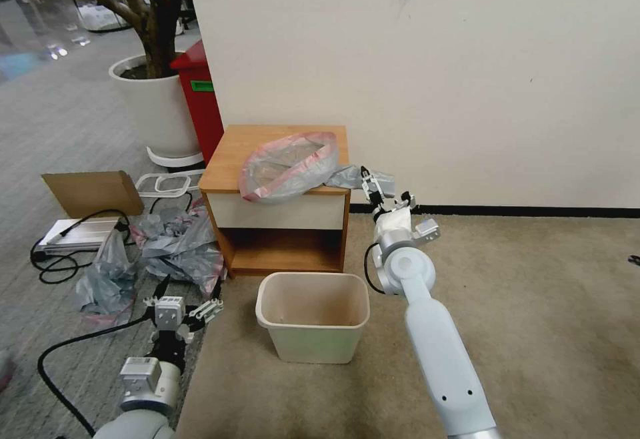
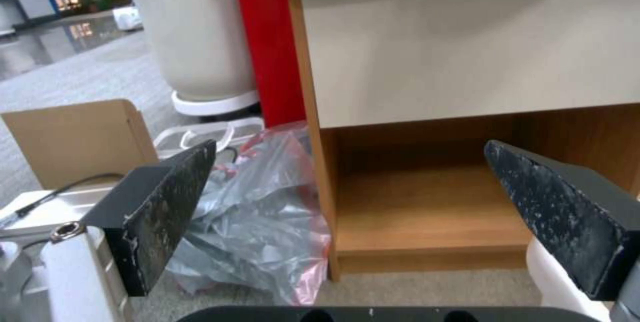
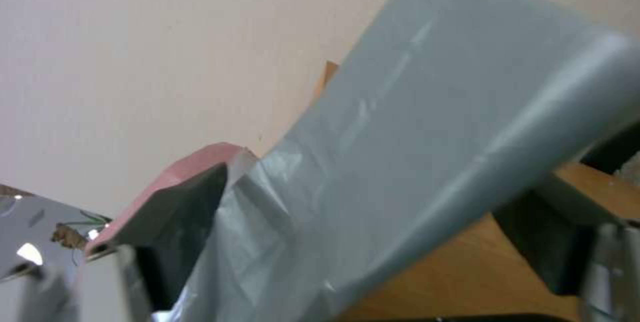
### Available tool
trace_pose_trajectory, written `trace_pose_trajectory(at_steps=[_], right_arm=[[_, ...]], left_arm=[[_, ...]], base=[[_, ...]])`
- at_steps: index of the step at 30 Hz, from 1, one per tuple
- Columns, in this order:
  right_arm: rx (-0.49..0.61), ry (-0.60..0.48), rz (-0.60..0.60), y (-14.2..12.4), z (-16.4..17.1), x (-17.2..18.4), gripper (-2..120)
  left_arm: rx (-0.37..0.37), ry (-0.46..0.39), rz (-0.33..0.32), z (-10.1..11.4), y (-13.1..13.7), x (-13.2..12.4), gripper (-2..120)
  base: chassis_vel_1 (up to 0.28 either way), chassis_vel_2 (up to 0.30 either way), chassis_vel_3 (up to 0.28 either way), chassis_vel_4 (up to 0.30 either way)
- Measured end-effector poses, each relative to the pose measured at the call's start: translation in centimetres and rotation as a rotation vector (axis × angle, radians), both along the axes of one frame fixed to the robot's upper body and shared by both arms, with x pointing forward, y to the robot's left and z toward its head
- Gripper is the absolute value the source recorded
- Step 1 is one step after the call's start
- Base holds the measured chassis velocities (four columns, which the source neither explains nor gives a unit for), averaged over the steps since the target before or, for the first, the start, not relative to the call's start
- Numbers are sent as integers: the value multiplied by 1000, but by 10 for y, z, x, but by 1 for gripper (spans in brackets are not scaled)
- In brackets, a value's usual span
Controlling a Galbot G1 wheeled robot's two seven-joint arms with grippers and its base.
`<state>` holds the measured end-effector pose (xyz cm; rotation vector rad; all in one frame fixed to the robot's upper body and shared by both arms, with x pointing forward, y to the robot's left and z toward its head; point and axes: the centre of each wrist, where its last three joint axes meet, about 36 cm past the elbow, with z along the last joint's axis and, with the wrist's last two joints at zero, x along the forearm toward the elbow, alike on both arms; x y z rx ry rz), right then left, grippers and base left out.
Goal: Pick up the garbage bag from the table and place it over the trash can.
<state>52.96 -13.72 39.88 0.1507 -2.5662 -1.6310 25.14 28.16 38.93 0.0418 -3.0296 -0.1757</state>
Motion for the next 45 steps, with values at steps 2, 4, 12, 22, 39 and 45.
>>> trace_pose_trajectory(at_steps=[2,4,12,22,39,45], right_arm=[[-3,-3,-2,1,0,1,85],[-9,-8,-5,1,1,1,76],[-24,-19,-4,3,1,0,46],[-34,-42,6,6,3,-1,11],[-44,-51,23,23,24,-25,0],[-82,-4,31,36,42,-48,0]], left_arm=[[1,0,1,0,0,0,100],[1,0,1,-1,0,0,100],[-1,2,2,-2,-1,0,100],[1,0,5,-2,-1,0,100],[-2,-4,10,-3,-2,0,100],[-2,-14,21,-2,-1,1,100]], base=[[0,0,0,0],[0,0,0,0],[0,0,0,0],[0,0,0,0],[0,0,0,0],[0,0,0,0]])
